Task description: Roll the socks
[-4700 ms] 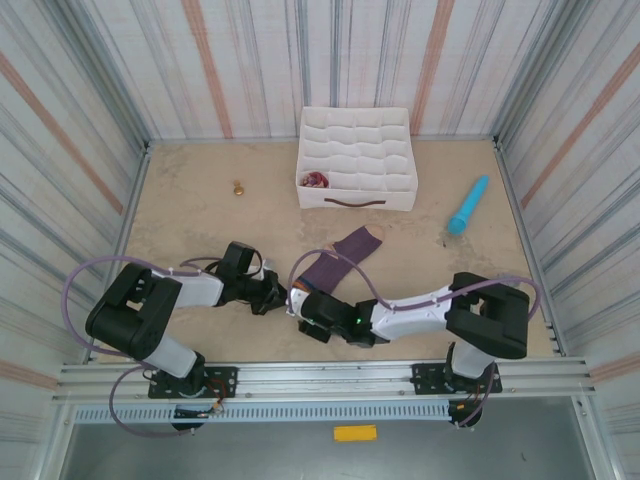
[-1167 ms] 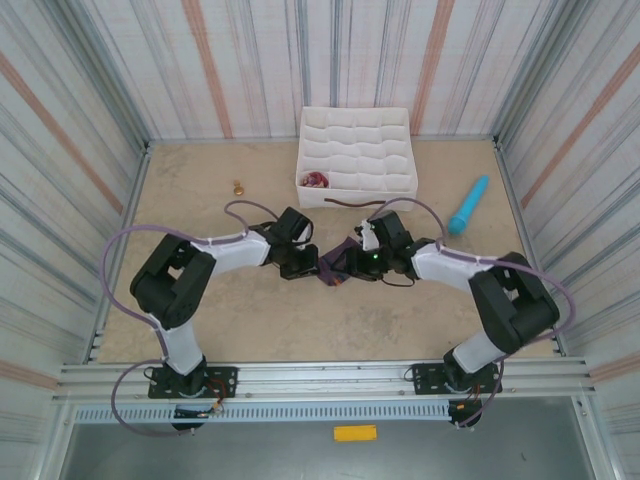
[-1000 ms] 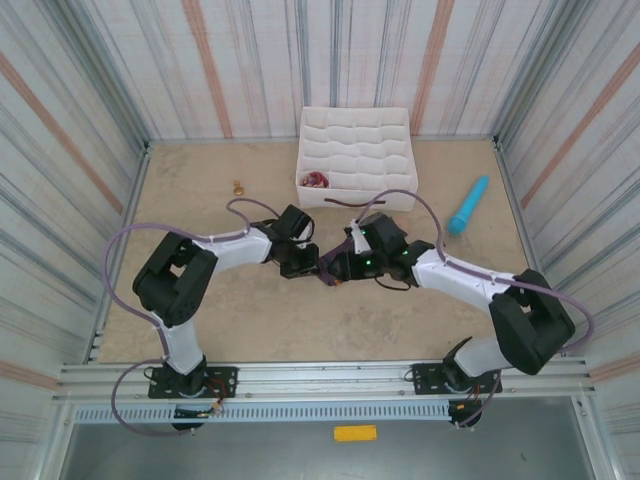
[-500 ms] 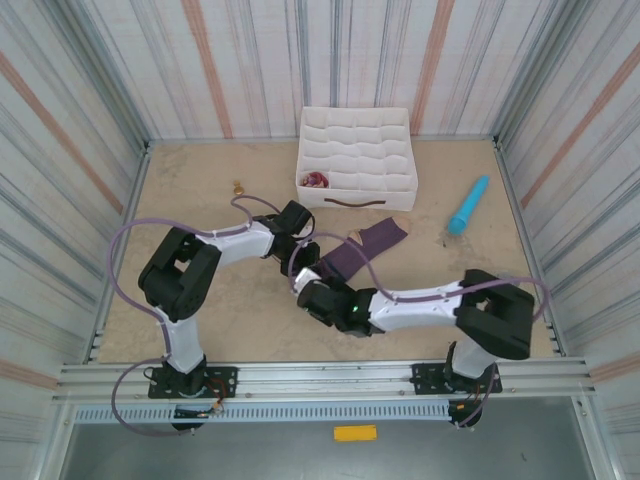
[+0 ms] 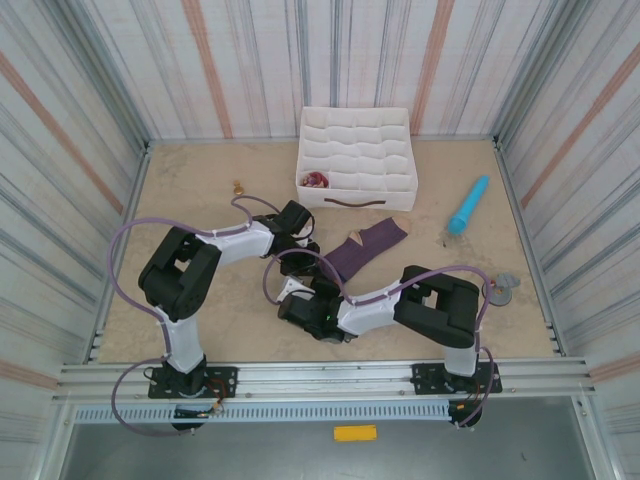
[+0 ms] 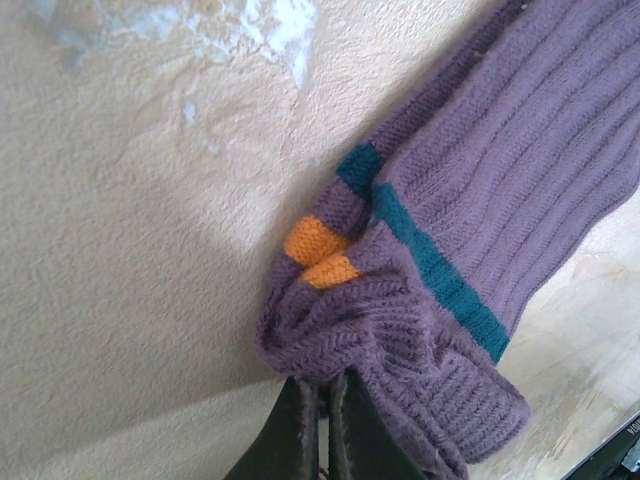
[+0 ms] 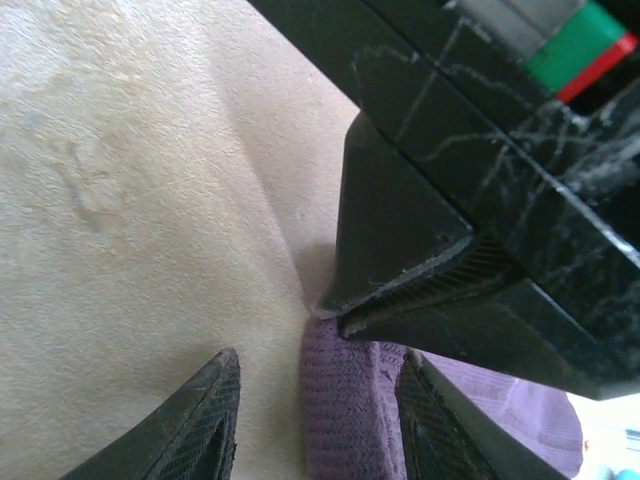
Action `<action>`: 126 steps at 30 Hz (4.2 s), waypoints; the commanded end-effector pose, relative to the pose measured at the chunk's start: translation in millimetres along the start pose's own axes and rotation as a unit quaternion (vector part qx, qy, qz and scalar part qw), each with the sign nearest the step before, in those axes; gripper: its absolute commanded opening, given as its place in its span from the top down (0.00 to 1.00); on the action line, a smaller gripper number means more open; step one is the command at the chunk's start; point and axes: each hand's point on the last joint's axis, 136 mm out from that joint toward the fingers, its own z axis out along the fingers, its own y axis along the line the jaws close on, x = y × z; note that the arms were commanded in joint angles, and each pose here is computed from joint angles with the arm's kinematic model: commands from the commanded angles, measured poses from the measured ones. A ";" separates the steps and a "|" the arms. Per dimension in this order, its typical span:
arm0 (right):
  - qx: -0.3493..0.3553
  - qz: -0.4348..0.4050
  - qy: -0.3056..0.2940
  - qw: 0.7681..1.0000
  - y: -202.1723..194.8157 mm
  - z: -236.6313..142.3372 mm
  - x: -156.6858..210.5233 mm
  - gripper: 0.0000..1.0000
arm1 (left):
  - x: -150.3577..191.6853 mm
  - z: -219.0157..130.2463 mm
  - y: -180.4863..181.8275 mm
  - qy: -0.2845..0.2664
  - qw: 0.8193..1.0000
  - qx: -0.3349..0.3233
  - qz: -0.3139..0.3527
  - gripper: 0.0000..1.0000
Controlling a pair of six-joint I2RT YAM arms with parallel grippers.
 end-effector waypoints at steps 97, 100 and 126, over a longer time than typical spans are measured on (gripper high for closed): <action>-0.516 0.567 0.051 0.640 -16.4 23.5 65.2 0.79 | -19.1 -5.4 -4.6 -0.071 0.995 0.015 -0.065 1.00; -0.481 0.537 0.048 0.691 -26.0 18.0 62.6 0.66 | -19.7 -19.3 -4.2 -0.060 0.997 0.002 -0.054 1.00; -0.016 0.156 -0.052 0.986 -43.8 1.5 -6.1 0.39 | -9.6 -38.3 -11.9 0.009 0.999 0.023 -0.046 1.00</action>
